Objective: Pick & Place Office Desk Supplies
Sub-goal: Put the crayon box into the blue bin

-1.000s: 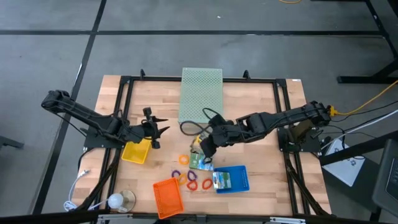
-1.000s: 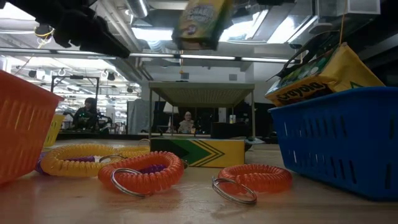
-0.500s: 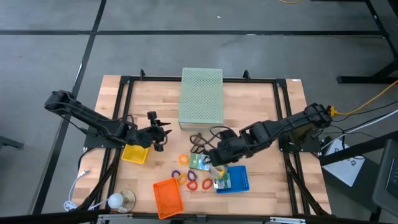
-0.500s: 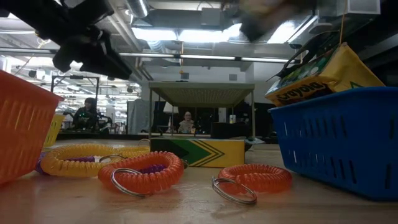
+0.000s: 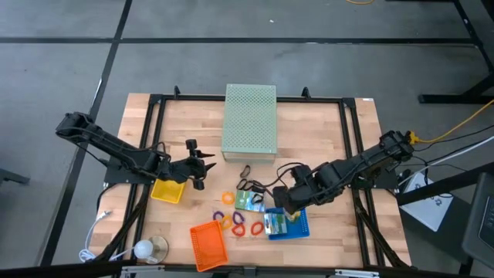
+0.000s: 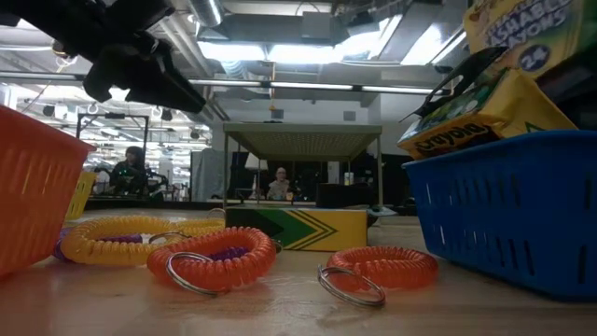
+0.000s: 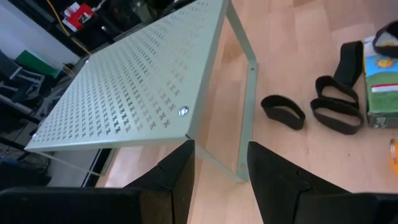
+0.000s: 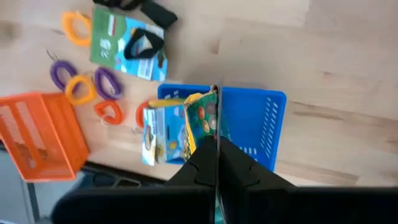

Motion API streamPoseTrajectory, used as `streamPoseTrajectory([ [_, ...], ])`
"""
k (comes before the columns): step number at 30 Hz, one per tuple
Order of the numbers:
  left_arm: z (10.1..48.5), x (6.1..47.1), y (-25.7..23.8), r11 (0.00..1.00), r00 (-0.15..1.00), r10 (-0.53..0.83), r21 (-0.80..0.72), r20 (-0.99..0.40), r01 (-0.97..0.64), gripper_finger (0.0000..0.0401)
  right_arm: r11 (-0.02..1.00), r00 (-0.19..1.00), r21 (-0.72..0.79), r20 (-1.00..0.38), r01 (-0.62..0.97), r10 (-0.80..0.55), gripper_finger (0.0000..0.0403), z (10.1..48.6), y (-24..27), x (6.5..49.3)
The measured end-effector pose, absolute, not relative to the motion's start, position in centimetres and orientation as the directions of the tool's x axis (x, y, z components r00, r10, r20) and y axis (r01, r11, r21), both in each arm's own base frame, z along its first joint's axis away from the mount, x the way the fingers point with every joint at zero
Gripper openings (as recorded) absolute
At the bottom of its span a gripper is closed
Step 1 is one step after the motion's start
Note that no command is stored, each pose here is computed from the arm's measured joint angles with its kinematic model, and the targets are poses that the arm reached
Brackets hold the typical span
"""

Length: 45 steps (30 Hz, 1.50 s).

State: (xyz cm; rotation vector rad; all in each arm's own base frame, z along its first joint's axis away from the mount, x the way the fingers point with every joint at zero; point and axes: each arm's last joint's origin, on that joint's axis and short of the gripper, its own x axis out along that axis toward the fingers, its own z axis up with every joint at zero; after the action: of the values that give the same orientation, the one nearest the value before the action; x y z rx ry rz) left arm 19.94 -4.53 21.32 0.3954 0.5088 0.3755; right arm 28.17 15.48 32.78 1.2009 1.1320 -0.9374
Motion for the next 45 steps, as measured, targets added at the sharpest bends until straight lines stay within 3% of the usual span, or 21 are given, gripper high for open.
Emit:
streamPoseTrajectory([
  [14,21.4,20.0,-4.5,0.860,0.812,0.436,0.446,-0.387,-0.248,0.0143,0.026,0.242,0.242,-0.970,0.970,0.002,0.0002,29.3,17.7,27.8],
  [36,21.4,20.0,-4.5,0.861,0.812,0.435,0.443,-0.388,-0.250,0.0143,0.037,0.217,0.216,-0.976,0.976,-0.026,0.0002,26.3,18.3,28.7],
  [45,21.4,20.0,-4.5,0.861,0.812,0.435,0.443,-0.388,-0.250,0.0143,0.058,0.260,0.259,-0.966,0.964,-0.004,0.0002,25.9,18.8,29.4],
])
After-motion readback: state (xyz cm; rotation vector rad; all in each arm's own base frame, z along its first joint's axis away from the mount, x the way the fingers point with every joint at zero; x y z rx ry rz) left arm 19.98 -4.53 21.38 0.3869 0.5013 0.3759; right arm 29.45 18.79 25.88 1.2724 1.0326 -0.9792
